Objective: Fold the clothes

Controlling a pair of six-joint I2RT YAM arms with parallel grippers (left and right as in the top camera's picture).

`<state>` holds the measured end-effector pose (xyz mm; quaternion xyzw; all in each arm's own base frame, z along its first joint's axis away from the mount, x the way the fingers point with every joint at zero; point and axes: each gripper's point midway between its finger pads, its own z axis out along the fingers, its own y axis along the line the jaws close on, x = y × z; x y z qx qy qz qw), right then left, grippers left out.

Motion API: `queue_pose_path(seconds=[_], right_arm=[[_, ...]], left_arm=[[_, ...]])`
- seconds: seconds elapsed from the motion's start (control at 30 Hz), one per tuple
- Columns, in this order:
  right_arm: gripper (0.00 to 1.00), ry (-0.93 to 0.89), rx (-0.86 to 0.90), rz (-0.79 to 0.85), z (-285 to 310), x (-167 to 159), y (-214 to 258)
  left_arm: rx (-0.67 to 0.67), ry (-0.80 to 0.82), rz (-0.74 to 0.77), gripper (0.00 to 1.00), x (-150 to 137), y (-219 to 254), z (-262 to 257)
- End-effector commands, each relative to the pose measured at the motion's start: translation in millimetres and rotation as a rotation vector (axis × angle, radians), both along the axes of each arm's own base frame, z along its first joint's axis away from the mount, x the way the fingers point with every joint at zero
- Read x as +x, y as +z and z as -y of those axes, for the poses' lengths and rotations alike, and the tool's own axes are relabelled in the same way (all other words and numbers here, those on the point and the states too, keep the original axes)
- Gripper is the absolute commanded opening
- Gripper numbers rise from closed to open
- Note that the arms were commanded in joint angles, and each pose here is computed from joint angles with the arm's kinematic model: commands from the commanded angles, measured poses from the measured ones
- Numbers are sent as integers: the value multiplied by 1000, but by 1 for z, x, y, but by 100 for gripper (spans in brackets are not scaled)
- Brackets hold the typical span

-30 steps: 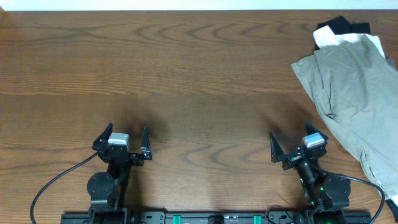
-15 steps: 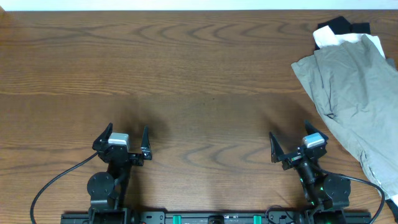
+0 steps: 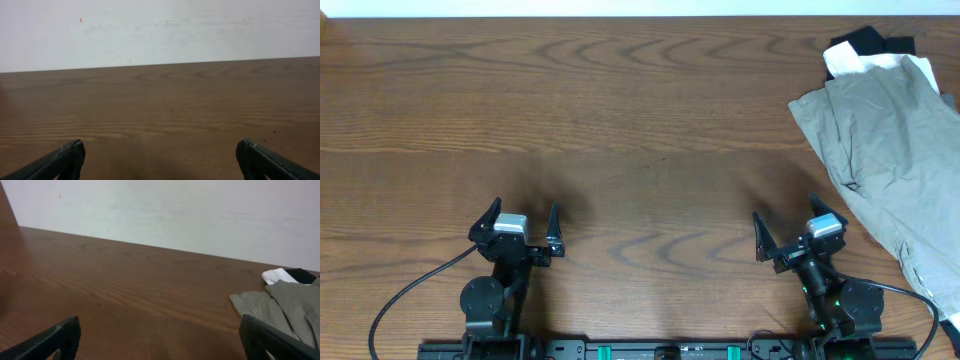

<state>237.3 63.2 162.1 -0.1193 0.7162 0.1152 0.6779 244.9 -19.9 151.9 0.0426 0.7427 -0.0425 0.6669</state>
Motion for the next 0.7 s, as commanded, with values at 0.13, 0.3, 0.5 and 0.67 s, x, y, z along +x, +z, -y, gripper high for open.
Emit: queue_pose_path(seconds=[0.13, 0.3, 0.5, 0.67], right_arm=[[99, 16, 12, -10, -3, -1, -2], [99, 16, 13, -11, -3, -1, -2], [99, 16, 13, -10, -3, -1, -2], [99, 12, 13, -2, -2, -1, 0]], left_arm=[[-11, -16, -56, 98, -1, -16, 3], [-11, -16, -56, 98, -1, -16, 3], [-11, -16, -56, 98, -1, -16, 3], [-11, -16, -56, 98, -1, -16, 3]])
